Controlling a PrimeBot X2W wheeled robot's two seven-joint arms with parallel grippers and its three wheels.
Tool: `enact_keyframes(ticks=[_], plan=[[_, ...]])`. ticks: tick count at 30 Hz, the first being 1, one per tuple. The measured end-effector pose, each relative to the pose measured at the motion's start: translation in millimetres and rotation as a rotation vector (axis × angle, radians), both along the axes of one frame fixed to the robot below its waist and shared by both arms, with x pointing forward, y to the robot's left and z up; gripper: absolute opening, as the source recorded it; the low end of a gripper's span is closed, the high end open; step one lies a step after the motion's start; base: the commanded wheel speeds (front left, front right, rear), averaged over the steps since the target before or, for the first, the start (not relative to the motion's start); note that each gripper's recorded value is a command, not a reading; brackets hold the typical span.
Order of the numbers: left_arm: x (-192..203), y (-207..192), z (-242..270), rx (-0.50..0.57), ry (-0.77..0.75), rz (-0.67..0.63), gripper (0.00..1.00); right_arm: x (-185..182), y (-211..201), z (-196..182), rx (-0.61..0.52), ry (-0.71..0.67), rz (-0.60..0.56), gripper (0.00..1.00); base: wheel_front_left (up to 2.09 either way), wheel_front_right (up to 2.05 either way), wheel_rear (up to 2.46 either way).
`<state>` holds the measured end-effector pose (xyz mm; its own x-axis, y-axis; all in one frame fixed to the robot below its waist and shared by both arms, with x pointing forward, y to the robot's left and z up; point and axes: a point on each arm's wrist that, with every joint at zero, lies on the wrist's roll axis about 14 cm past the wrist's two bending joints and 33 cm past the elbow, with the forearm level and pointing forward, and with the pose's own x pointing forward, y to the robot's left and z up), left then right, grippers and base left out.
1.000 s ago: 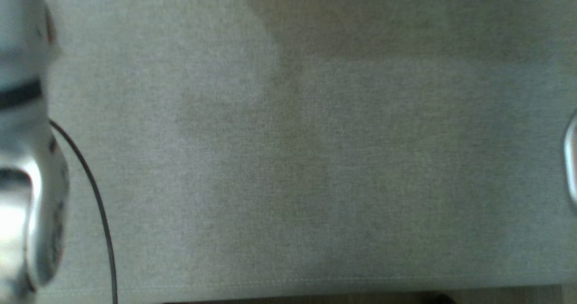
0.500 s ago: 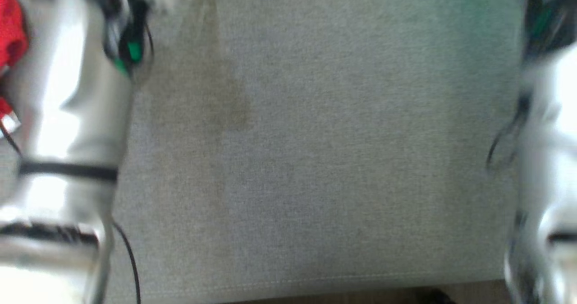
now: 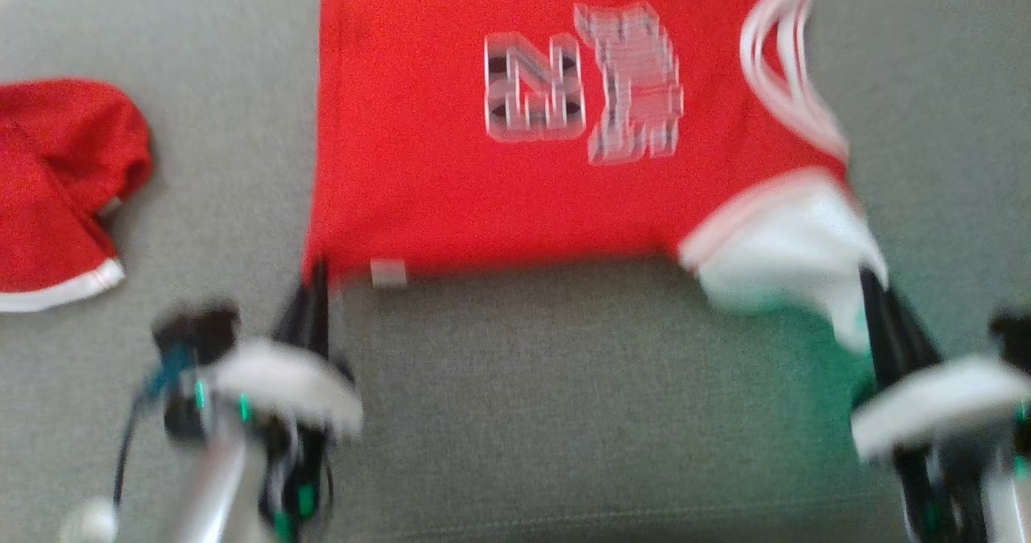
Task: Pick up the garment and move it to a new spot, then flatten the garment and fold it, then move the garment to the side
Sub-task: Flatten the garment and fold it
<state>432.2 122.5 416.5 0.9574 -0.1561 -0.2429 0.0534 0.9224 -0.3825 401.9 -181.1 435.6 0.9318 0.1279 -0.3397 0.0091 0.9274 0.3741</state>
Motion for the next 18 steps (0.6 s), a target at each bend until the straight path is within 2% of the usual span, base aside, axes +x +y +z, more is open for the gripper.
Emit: enact_keyframes(ticks=[5,9,11,13,18], plan=[[-81,-1,-5,-0.028,0.099,0.028,0.0,-71,-11,-1,-0.001,0.078,-0.038,0.0,0.0,0.0,0.0],[-122,-3,-4,-0.082,0.182,0.039,0.0,-106,-12,-2,0.017,0.135,-0.043,0.0,0.0,0.0,0.0],[-128,-5,-3,-0.12,0.218,0.038,0.0,-107,-13,0,0.029,0.145,-0.047,0.0,0.0,0.0,0.0],[-124,-4,-2,-0.1,0.235,0.026,0.0,-99,-18,1,0.011,0.146,-0.053,0.0,0.0,0.0,0.0],[-89,-13,11,-0.096,0.222,-0.028,0.0,-59,-4,4,0.028,0.148,0.008,0.0,0.0,0.0,0.0]])
